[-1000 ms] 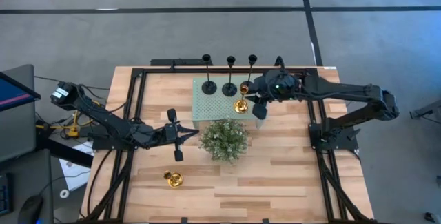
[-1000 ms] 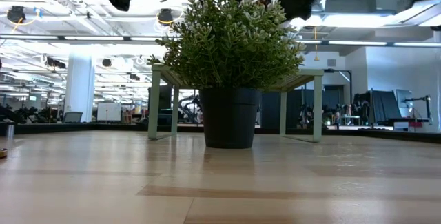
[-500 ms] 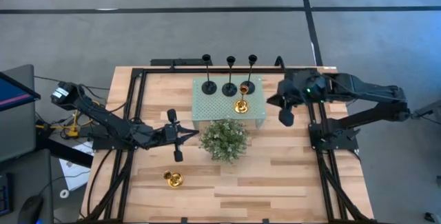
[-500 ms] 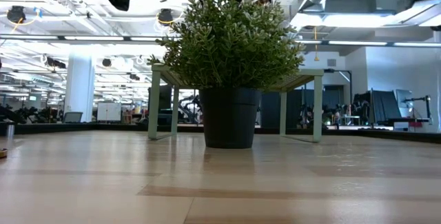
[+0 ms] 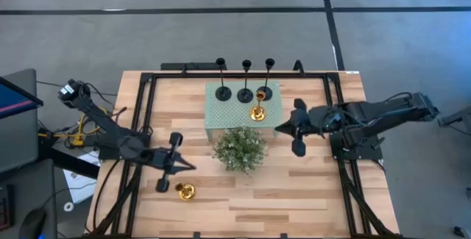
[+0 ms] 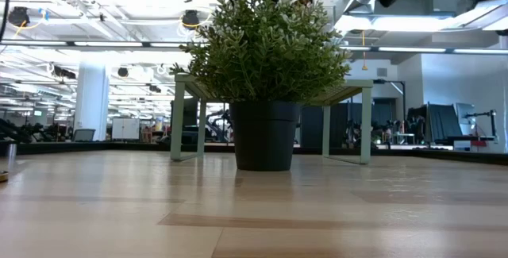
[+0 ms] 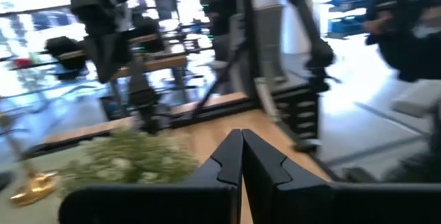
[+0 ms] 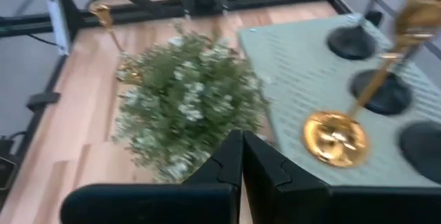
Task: Pick & Place candle stick holders
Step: Put the gold candle holder on the shelf
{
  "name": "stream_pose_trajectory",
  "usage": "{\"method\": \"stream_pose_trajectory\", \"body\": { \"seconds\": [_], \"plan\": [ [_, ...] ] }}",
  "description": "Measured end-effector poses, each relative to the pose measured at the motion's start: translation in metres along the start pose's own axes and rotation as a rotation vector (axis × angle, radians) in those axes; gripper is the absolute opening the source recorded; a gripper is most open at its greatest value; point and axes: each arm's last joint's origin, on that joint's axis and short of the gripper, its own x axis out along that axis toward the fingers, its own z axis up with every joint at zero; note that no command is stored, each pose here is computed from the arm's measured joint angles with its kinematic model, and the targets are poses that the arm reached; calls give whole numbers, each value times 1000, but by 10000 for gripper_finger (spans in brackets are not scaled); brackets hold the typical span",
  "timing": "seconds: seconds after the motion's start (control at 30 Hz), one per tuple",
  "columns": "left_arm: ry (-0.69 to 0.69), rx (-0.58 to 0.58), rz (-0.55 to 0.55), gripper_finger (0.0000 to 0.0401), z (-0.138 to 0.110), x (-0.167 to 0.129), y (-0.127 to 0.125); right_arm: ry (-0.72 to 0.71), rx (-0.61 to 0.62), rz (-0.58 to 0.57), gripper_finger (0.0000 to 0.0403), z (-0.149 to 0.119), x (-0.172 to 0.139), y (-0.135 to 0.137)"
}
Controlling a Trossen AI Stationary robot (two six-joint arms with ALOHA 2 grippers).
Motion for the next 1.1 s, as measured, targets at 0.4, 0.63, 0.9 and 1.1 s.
{"method": "stream_pose_trajectory", "body": {
  "seconds": [0.4,0.63,0.9,1.1],
  "plan": [
    [40,-154,-206,5,8,-32,-25,-44,39,105,1,-9,29,34],
    [164,-62,-22,4,1,-52,-27,-43,33,115,0,-11,45,43],
    [221,-95,10,4,-4,-70,-35,-22,18,131,0,-14,51,50],
    [300,-176,13,4,-17,-76,-36,-26,17,141,0,-14,52,53]
  ]
}}
